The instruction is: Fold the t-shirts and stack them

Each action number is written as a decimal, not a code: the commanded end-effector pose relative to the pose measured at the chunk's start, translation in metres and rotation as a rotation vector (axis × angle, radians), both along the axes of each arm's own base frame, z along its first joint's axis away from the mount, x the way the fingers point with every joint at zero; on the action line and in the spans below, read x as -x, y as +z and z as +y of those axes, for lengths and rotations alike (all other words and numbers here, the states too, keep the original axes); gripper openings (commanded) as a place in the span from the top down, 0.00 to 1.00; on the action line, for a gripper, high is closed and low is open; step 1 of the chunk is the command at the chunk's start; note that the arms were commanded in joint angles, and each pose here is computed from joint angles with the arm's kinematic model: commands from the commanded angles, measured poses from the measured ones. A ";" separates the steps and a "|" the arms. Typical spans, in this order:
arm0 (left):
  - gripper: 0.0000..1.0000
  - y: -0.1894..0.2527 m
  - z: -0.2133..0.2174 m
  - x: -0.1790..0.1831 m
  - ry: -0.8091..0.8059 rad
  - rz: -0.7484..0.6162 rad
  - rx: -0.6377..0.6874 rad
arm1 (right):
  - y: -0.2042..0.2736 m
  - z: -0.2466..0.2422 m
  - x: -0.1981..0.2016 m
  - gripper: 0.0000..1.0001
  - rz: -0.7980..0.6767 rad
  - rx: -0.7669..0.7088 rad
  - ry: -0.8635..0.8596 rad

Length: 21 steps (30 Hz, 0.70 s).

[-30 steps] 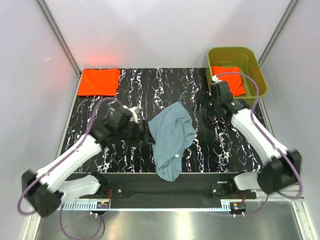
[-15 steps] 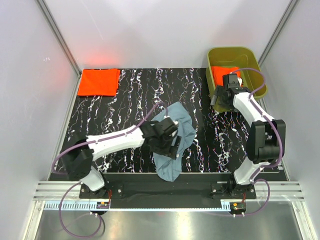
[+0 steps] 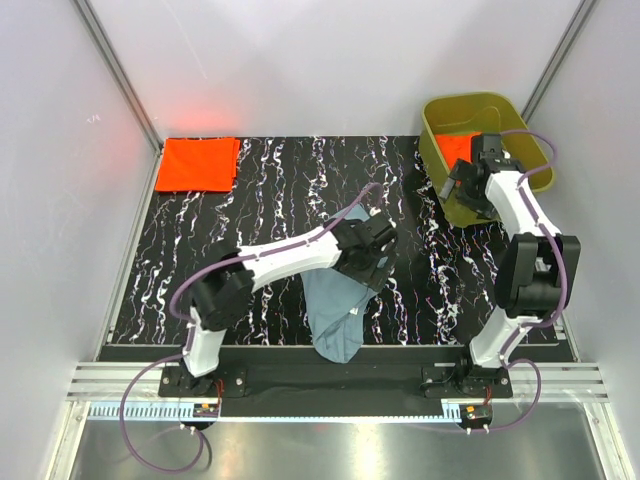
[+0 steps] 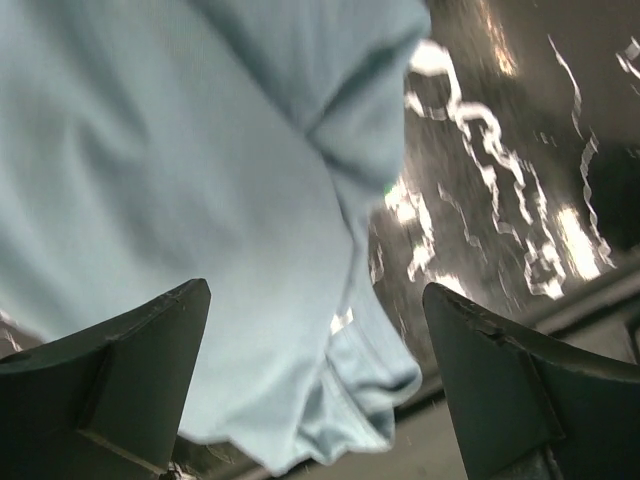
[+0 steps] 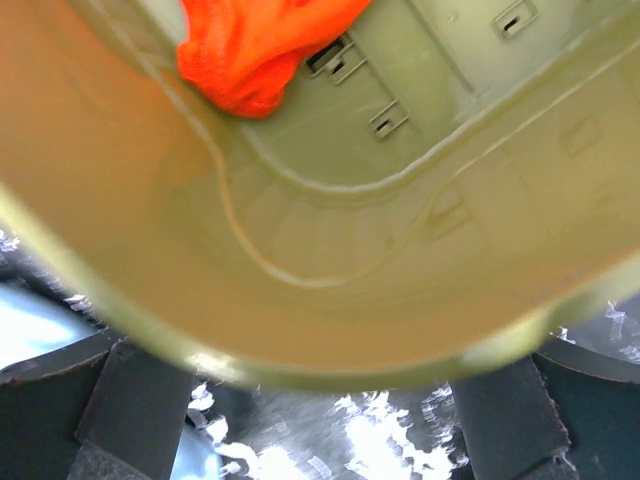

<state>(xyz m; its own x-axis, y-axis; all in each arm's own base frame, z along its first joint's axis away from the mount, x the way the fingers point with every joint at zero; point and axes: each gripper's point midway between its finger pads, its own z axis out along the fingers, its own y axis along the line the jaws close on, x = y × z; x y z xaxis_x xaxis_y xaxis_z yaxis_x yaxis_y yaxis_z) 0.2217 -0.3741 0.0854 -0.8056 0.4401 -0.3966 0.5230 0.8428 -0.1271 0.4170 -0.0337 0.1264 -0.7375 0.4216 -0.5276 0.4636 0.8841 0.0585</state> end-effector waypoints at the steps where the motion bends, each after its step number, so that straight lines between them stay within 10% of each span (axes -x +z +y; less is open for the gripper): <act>1: 0.07 -0.007 -0.002 -0.031 0.001 -0.064 -0.051 | 0.060 0.021 0.001 0.01 -0.166 -0.090 -0.031; 6: 0.26 -0.024 -0.004 -0.047 0.016 -0.041 -0.066 | 0.036 0.076 0.084 0.00 -0.124 -0.189 0.070; 11: 0.89 -0.022 -0.001 -0.055 0.017 -0.054 -0.075 | 0.037 0.109 0.136 0.08 -0.171 -0.357 0.157; 21: 1.00 0.068 0.023 -0.045 0.048 -0.146 0.090 | -0.006 0.188 0.137 0.06 -0.109 -0.589 0.467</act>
<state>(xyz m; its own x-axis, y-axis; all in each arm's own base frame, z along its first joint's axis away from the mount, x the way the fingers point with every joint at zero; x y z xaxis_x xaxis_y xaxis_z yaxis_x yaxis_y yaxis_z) 0.2596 -0.3513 0.1003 -0.7968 0.4243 -0.4302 0.4990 0.8636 -0.0725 0.2611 0.1245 0.1079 -0.8643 0.3673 -0.3437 0.1515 0.8415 0.5185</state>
